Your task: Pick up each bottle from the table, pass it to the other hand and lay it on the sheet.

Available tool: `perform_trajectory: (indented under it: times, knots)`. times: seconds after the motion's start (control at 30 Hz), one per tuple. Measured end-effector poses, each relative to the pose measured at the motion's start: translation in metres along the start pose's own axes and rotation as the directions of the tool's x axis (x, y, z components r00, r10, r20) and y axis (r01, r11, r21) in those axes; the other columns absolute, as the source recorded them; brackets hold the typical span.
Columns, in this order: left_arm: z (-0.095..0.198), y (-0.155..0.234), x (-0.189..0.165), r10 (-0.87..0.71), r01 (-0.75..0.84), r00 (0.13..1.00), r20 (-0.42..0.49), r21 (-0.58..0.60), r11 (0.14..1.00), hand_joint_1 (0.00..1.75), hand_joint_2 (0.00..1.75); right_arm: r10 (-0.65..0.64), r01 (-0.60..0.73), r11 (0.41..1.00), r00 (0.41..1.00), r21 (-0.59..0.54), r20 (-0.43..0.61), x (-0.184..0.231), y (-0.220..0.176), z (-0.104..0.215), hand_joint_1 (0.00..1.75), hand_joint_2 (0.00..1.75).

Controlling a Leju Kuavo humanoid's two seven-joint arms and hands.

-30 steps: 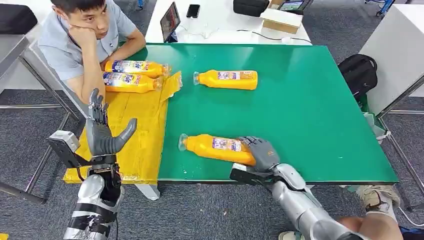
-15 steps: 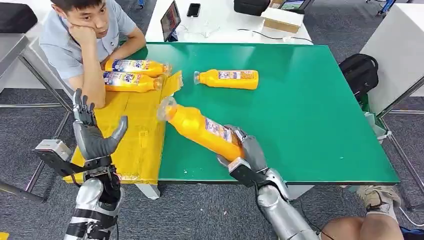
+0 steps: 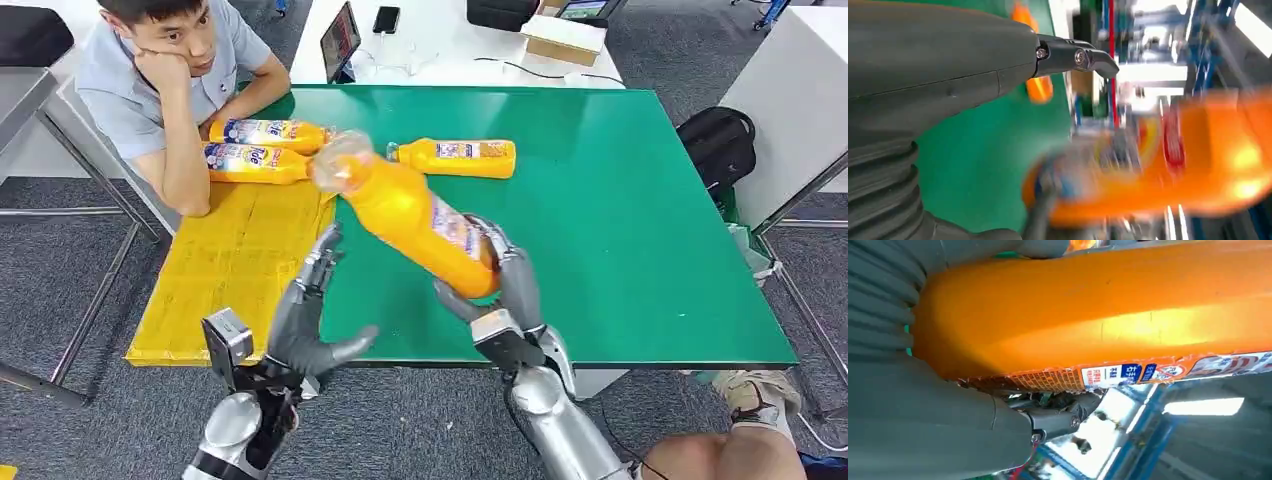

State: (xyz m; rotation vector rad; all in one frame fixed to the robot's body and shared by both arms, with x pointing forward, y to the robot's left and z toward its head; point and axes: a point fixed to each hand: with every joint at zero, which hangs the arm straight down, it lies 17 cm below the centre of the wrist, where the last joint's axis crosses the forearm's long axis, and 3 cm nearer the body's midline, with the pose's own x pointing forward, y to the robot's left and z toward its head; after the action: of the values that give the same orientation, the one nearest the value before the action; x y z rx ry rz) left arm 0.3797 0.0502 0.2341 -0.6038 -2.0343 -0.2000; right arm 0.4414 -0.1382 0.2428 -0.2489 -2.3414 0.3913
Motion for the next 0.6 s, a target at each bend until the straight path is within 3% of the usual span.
perform_trajectory:
  times: [0.33,0.6]
  knots:
    - [-0.002,-0.012,-0.010,0.126,-0.127,0.991,-0.051,-0.027,0.992,0.00,1.75,0.011,-0.013,0.989,1.000,0.147,0.012,0.001,0.067,0.001,1.75,1.75]
    - [-0.009,0.004,-0.008,0.136,-0.135,0.990,-0.038,0.020,0.991,0.00,1.75,-0.085,0.091,0.968,0.996,0.234,-0.037,0.008,0.117,0.023,1.75,1.75]
